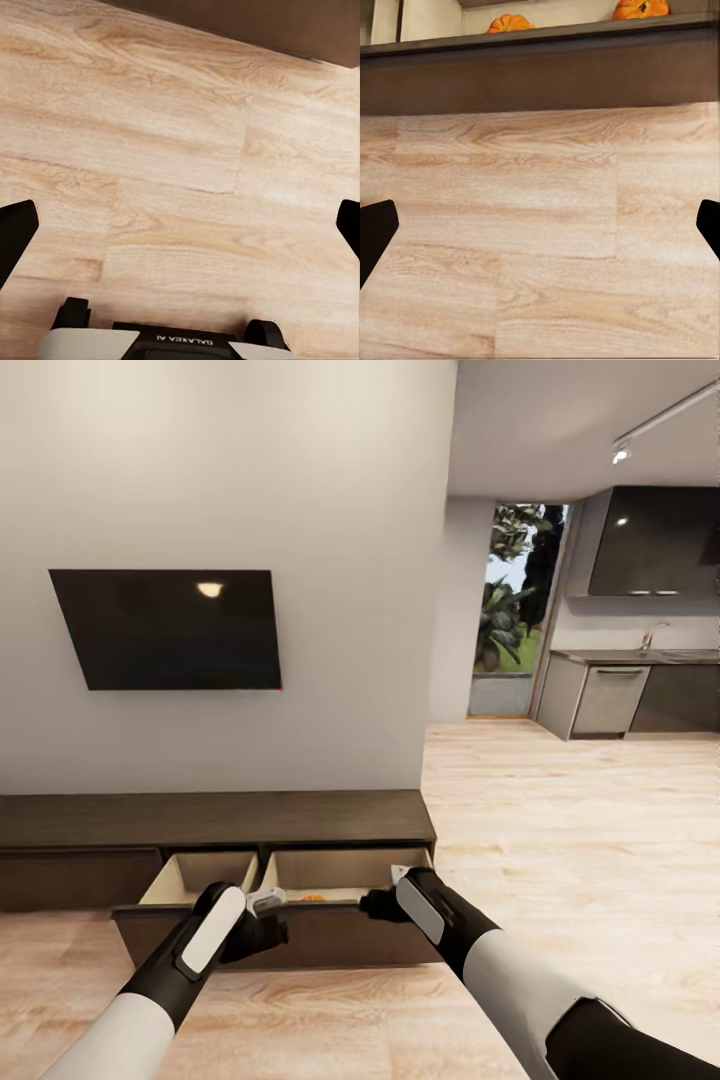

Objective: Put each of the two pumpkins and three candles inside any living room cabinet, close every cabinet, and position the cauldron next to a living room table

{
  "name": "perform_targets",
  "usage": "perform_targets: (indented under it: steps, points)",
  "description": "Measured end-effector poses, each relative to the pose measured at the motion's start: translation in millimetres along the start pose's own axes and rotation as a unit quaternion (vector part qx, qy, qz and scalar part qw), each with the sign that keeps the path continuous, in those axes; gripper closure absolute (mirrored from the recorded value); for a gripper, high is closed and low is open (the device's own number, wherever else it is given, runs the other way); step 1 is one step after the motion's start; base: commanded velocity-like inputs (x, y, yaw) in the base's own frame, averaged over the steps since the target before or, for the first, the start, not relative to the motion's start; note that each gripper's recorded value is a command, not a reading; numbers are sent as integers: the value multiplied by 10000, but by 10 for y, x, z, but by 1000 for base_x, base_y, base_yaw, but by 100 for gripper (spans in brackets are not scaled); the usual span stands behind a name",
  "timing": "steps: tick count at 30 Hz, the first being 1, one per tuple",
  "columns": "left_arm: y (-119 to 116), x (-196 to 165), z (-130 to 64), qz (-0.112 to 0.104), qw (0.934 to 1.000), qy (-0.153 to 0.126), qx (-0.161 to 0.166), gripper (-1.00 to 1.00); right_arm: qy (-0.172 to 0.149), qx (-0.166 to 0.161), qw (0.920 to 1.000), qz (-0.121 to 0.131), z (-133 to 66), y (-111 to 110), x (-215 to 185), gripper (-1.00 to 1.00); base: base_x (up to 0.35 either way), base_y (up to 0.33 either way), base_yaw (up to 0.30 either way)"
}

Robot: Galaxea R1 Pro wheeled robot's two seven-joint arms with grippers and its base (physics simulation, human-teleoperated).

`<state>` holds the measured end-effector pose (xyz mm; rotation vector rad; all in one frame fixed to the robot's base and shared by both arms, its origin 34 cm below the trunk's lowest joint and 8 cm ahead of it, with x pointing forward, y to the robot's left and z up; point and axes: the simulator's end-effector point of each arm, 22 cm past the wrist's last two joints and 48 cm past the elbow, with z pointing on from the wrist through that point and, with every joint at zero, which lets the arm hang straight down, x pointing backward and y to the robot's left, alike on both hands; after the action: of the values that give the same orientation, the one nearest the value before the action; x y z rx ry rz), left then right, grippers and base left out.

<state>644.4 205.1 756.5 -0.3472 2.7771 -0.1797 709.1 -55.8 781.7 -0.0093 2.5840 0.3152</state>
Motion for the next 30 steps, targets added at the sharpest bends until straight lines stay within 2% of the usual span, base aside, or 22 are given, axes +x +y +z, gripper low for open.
perform_targets:
  steps: [3,8,9,15,18,19,23,25,27,30]
  points:
    - [3,-49,-40,-56,9999,-97,-15,-100,-90,5,10000,5,-39,11,-61,-100,-344,0,0]
    - [-1,-101,-73,141,9989,-388,-232,-100,-373,47,9993,-77,-94,38,-189,-100,-343,0,0]
    - [-18,-137,-62,136,9978,-593,-282,-100,-516,47,9986,-83,-99,42,-239,-100,-328,0,0]
    - [8,-144,-54,90,9956,-836,-413,-100,-692,32,9976,-97,-143,52,-261,-100,-167,0,0]
    - [42,-148,-54,-27,9936,-1033,-458,-100,-975,22,9952,8,-172,51,-337,-100,-19,0,0]
    - [18,-133,-31,-35,9906,-1280,-486,-100,-1138,43,9935,26,-144,37,-273,-100,-4,0,0]
    - [47,-121,-22,44,9863,-1535,-604,-100,-1428,72,9896,-163,-193,82,-322,-100,-1,0,0]
    - [105,-131,18,13,9817,-1783,-666,-100,-1773,65,9839,-231,-217,112,-369,-100,0,0,0]
    - [93,-78,92,55,9794,-1936,-564,-100,-1928,103,9807,-310,-176,88,-258,-100,0,0,0]
    - [103,13,195,300,9771,-2081,-323,-100,-2110,251,9763,-415,-128,-35,-153,-100,0,0,0]
